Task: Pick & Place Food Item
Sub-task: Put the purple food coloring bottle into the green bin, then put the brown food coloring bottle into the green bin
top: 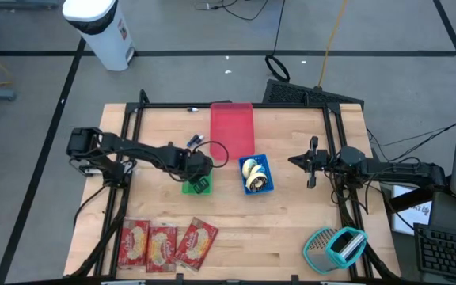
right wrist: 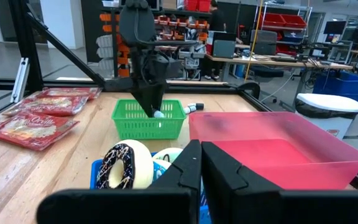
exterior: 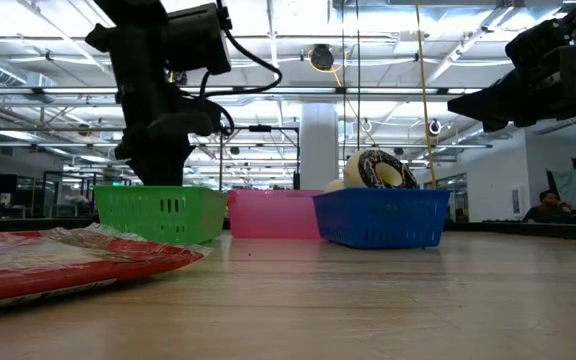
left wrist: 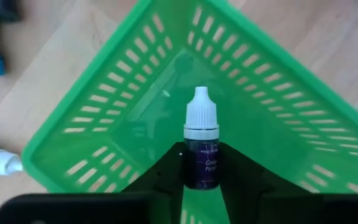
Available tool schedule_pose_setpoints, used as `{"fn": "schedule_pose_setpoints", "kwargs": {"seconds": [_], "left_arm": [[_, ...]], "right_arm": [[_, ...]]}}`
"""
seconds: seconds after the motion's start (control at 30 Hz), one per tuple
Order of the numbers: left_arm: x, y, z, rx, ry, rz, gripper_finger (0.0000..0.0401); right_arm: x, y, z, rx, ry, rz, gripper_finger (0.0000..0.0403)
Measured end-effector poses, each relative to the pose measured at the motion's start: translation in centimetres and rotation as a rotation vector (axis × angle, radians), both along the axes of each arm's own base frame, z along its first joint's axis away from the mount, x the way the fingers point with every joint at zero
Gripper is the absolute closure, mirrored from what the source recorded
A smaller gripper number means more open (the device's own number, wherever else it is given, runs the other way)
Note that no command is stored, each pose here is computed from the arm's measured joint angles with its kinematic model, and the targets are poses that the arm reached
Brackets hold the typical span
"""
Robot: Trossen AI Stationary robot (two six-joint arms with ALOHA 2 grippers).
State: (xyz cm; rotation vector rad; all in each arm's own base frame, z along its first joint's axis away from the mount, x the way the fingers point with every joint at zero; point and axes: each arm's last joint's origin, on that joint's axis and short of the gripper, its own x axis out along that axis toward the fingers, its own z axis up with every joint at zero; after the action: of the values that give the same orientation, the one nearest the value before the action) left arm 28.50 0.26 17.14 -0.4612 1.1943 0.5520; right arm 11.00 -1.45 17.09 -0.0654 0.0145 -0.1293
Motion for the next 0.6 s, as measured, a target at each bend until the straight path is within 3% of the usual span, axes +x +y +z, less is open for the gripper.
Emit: {"fn": "schedule_pose_setpoints", "kwargs": {"seconds": [0.33, 0.6], "left_arm": [[-0.4, 0.2, 1.4, 0.032, -0.052, 0.038, 0.0179], [-3.7, 0.7, 4.7, 0.19, -0.066, 0.26, 0.0151]], "right_arm": [[0.0, 0.0, 0.0, 0.001, 0.0, 0.0, 0.0399], [0.0, 0.0, 0.0, 0.0, 0.002, 0.0, 0.0399]]}}
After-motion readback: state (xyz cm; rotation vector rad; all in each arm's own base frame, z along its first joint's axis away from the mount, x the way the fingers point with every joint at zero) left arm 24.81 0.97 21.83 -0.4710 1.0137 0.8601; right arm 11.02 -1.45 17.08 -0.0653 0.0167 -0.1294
